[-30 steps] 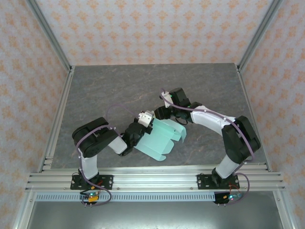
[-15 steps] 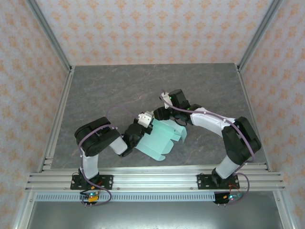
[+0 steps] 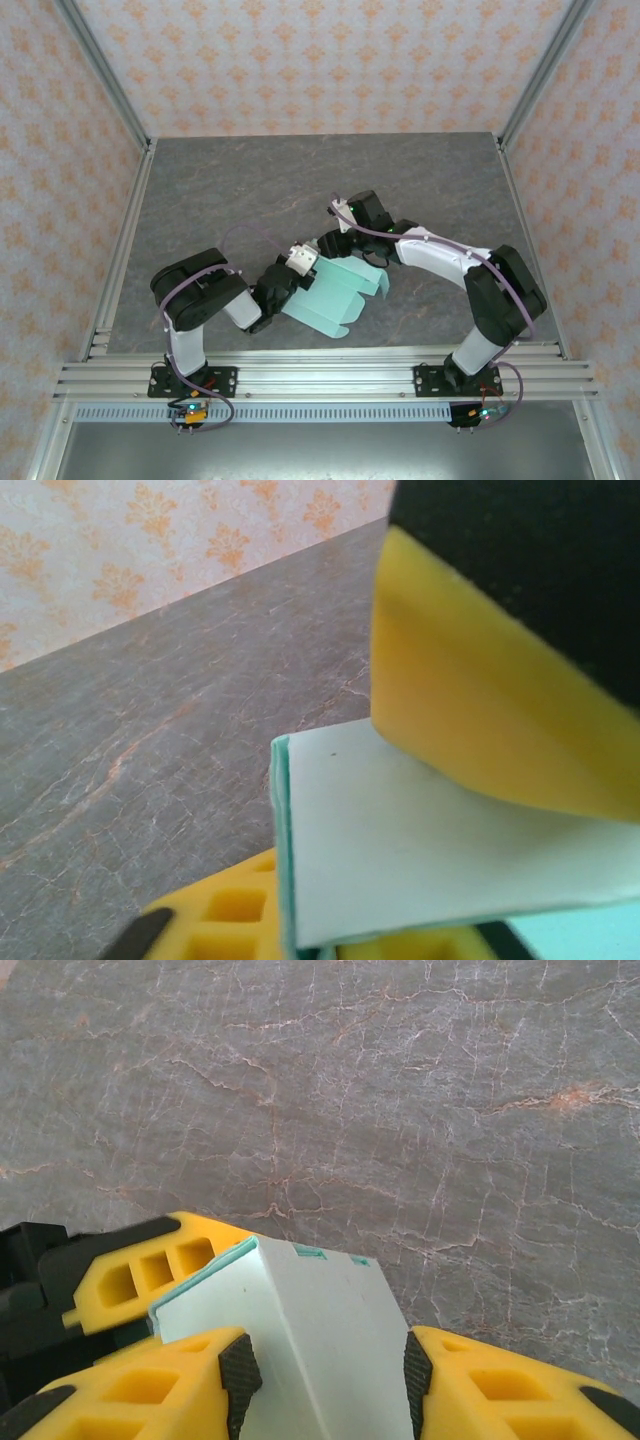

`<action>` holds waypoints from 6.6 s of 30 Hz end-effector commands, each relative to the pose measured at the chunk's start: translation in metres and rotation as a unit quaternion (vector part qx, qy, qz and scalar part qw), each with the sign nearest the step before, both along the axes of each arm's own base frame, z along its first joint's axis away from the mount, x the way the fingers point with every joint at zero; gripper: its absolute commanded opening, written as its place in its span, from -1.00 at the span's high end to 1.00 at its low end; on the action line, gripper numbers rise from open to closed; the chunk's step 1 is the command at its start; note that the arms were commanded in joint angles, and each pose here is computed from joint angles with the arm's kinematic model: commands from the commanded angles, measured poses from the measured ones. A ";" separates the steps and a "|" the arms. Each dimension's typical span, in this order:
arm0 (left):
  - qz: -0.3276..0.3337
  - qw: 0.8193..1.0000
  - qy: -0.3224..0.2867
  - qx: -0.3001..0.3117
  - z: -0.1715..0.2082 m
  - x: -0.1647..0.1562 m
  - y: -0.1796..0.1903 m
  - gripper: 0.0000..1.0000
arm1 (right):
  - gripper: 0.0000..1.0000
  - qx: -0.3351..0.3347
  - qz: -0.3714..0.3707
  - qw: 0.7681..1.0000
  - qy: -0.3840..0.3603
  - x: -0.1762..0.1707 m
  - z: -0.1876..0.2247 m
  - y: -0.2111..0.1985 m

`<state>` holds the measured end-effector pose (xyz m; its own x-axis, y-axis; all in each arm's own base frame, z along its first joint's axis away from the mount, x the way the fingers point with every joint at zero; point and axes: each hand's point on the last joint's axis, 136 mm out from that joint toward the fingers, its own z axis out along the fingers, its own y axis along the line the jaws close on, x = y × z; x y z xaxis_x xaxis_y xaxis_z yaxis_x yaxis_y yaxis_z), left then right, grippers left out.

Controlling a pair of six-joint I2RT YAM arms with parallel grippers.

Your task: Fold the paper box

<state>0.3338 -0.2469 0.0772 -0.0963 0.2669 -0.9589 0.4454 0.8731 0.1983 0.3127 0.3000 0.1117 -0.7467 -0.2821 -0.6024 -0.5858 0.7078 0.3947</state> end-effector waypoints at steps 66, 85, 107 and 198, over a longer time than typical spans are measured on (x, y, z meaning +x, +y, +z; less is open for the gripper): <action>0.140 0.980 0.064 -0.126 0.003 0.024 0.084 1.00 | -0.06 0.024 0.048 0.973 -0.226 -0.002 0.034 -0.099; 0.113 0.979 0.084 -0.145 0.005 0.026 0.079 1.00 | 0.16 0.034 0.221 0.952 -0.211 -0.026 0.020 -0.032; 0.190 0.971 0.064 -0.133 0.007 0.015 0.087 1.00 | 0.23 0.000 -0.098 0.940 -0.326 0.032 0.007 -0.025; 0.214 0.882 0.360 -0.217 -0.020 -0.014 0.084 -0.82 | -0.02 -0.007 -0.277 0.891 -0.359 0.039 -0.034 -0.033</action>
<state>0.3367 -0.1788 0.0927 -0.6558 -0.3683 -0.6590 0.0122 0.8676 -0.4971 0.3557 0.2584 0.0471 -0.2498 -0.1112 -0.9619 -0.1714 0.9828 -0.0691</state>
